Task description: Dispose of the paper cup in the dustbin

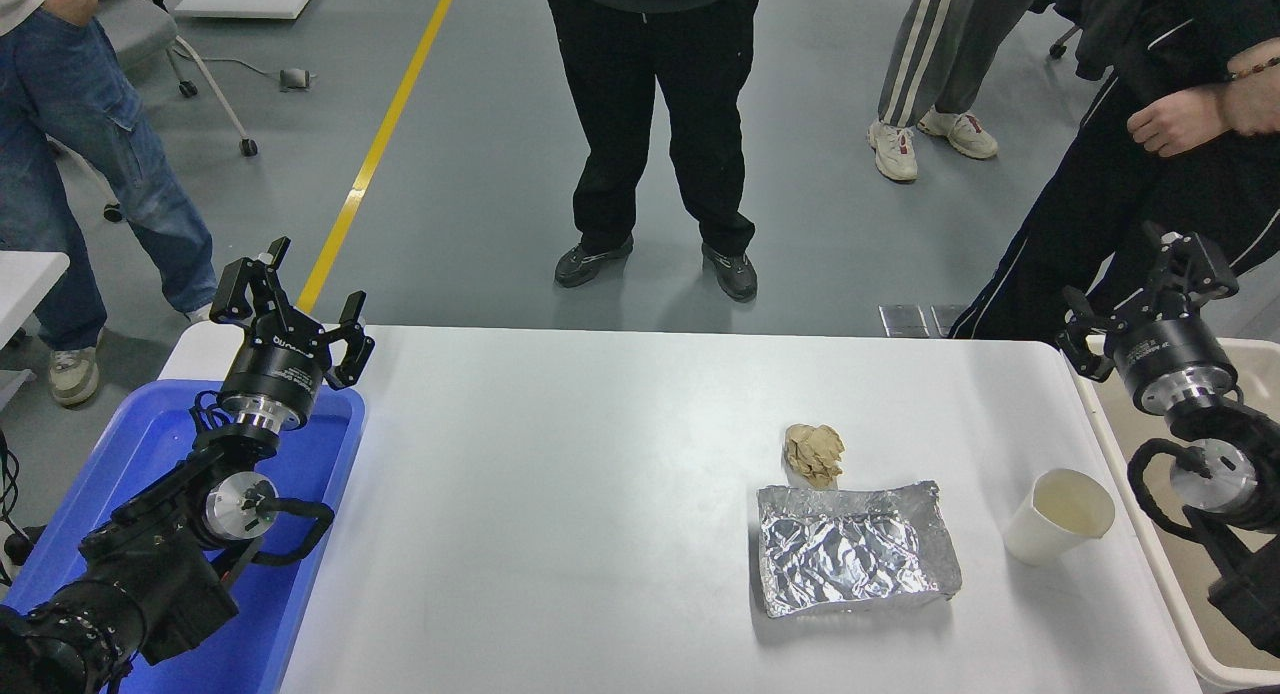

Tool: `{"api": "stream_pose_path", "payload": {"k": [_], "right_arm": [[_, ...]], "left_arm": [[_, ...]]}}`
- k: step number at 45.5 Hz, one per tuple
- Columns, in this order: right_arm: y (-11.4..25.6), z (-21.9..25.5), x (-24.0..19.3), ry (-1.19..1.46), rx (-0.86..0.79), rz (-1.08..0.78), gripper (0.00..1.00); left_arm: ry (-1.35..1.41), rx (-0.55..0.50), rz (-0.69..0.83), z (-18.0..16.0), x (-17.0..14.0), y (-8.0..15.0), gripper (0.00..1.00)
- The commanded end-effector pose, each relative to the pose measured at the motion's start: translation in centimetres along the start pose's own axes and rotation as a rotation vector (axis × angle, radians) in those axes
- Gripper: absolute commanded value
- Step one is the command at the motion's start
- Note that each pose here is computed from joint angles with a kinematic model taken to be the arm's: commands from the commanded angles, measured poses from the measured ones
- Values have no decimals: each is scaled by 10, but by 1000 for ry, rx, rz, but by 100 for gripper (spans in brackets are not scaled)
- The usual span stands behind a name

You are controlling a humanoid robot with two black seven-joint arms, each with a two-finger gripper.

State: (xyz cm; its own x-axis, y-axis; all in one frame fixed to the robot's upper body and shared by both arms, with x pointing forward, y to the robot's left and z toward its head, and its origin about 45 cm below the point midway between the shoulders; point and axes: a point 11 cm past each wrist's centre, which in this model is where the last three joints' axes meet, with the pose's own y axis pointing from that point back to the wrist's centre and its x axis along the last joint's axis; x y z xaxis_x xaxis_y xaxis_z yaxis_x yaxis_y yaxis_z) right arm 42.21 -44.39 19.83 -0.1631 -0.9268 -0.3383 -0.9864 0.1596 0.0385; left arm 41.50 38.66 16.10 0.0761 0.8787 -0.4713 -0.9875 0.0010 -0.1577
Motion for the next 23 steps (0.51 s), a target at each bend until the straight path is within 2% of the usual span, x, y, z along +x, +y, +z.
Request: {"api": "stream_pose_path", "payload": {"k": [1, 23], "right_arm": [[0, 1, 0, 0, -1, 0, 100], [4, -3, 6, 1, 42, 8, 100]], "left_arm": [[0, 1, 0, 0, 0, 0, 100], [0, 0, 0, 0, 0, 0, 100]]}}
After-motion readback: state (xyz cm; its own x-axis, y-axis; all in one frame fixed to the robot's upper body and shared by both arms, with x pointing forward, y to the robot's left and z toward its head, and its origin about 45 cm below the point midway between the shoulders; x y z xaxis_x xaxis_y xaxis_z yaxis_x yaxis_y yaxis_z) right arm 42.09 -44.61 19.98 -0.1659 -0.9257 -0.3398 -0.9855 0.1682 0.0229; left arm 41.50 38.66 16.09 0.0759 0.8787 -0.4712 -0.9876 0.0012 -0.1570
